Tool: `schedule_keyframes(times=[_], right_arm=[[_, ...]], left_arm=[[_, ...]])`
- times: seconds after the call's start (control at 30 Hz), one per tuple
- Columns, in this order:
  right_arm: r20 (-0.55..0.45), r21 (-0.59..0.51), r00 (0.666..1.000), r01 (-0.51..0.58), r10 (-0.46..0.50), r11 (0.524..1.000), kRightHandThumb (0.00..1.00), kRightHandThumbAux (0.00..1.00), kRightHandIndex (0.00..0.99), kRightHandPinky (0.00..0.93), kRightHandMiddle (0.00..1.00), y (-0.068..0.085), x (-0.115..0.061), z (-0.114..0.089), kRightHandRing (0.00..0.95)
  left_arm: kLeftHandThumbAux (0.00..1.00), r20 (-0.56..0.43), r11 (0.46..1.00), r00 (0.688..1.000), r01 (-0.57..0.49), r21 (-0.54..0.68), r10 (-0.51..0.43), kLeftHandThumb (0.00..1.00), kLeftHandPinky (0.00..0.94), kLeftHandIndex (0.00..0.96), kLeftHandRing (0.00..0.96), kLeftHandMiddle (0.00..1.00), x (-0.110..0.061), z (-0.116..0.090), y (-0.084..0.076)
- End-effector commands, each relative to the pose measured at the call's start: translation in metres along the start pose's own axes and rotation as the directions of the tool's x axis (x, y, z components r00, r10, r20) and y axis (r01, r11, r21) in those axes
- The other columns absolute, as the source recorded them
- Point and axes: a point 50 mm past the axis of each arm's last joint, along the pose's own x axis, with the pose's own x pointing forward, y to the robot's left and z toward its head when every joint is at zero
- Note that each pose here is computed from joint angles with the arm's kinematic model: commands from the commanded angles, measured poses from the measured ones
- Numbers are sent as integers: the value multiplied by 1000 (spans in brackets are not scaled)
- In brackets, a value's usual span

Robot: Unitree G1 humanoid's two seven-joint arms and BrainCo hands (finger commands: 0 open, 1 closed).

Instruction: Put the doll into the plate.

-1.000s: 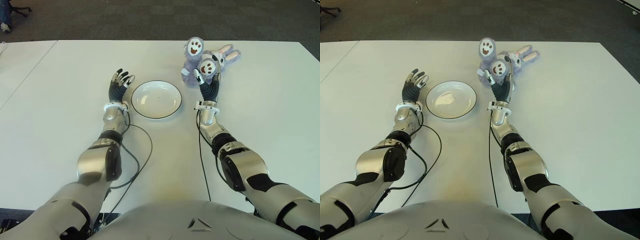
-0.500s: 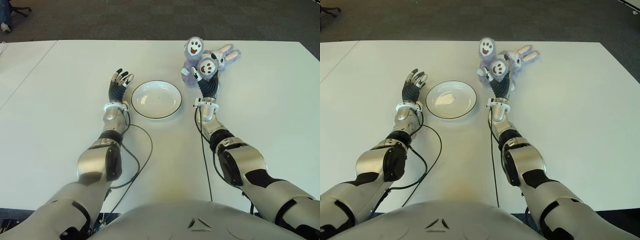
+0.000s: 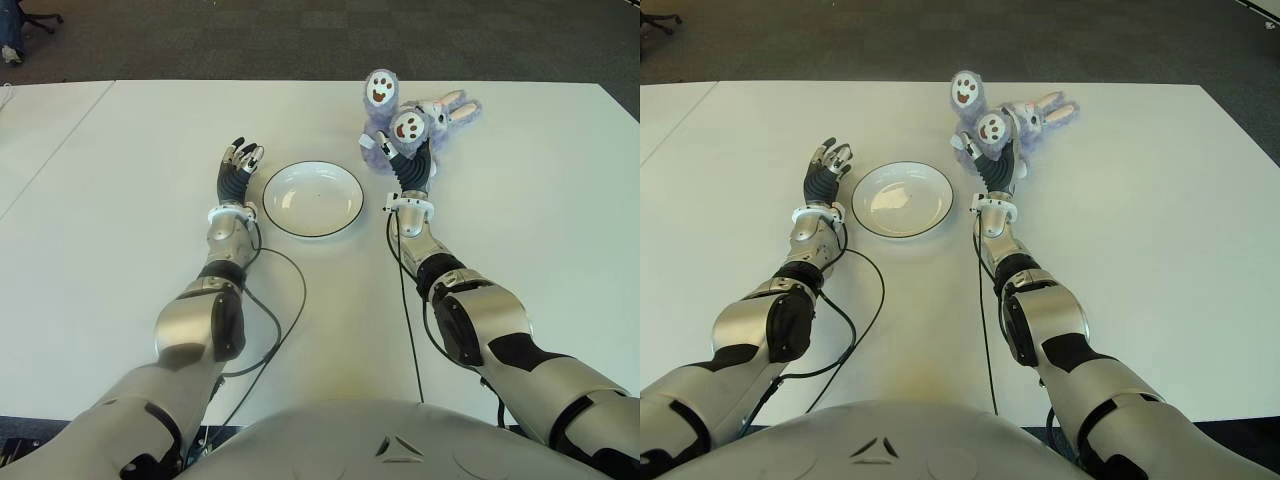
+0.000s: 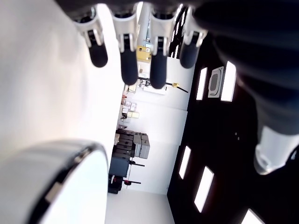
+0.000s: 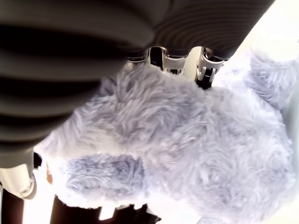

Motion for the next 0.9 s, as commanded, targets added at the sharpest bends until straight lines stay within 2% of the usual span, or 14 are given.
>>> schedule_keyframes(times=[0.03,0.67,0.9], right_arm=[[-41,-2,999,-10,10,1000,232,521,73,0,0,4,1,-1,0],[-112,5,992,-56,56,998,285,520,127,0,0,8,3,-5,0],[-127,11,990,-61,62,998,326,577,149,0,0,6,6,-5,0]], left_arm=[[566,-334,997,941,-71,-28,58,0,91,140,182,216,-42,-74,10],[521,-328,998,943,-64,-24,52,0,91,129,178,207,-42,-74,8],[515,-331,997,942,-64,-34,49,0,111,133,172,201,-42,-74,8]])
